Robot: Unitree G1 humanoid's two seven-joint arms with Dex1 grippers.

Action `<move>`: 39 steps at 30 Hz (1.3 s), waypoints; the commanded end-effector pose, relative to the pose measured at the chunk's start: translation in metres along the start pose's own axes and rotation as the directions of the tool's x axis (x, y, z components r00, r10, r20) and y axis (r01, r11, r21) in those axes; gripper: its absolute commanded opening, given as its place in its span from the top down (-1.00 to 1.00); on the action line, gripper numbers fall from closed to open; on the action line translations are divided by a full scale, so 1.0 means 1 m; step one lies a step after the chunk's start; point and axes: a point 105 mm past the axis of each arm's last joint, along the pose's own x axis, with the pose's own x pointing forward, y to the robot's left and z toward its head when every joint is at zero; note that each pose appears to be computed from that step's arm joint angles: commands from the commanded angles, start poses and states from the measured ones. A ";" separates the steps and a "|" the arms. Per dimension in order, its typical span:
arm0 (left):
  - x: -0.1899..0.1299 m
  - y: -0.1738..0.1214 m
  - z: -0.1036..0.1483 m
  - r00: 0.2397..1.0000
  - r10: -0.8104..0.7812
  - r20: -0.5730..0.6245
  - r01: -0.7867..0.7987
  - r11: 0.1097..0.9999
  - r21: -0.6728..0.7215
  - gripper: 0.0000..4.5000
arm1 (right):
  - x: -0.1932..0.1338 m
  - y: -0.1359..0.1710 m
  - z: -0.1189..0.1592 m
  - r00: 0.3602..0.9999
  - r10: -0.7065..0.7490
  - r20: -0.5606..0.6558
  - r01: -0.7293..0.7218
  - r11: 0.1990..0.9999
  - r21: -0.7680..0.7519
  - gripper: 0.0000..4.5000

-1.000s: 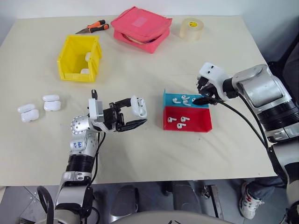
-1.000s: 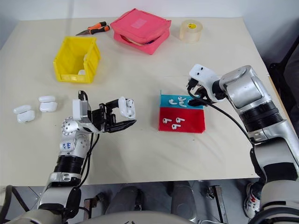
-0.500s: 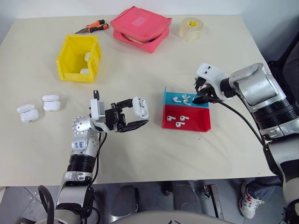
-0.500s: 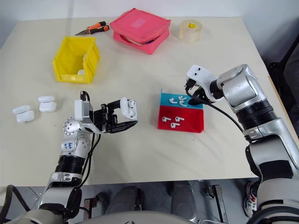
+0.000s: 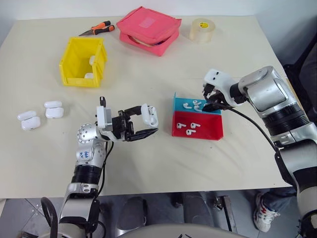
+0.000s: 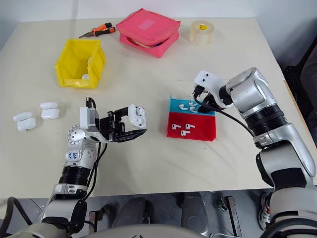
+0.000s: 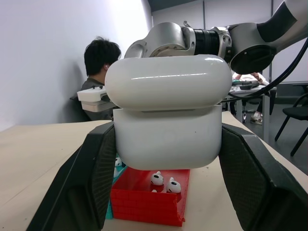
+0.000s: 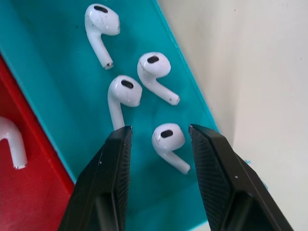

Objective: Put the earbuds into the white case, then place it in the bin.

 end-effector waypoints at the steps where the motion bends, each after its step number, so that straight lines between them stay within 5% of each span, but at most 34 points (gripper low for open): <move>1: 0.002 -0.001 0.007 1.000 0.000 0.015 0.000 0.999 0.039 -0.24 | -0.006 -0.005 0.008 1.000 -0.020 -0.001 0.020 0.999 -0.034 0.14; 32: 0.001 -0.003 0.006 0.999 0.026 0.019 -0.027 0.998 0.051 -0.24 | -0.001 -0.010 0.015 0.997 0.010 -0.075 -0.017 0.994 -0.104 0.14; 36: 0.000 -0.003 0.006 0.999 0.027 0.017 -0.028 0.998 0.053 -0.24 | -0.001 -0.011 0.015 0.997 0.005 -0.079 -0.014 0.994 -0.110 0.51; 39: 0.000 -0.002 0.005 0.999 0.028 0.016 -0.029 0.998 0.053 -0.24 | -0.002 -0.012 0.014 0.997 0.000 -0.083 -0.010 0.993 -0.116 0.51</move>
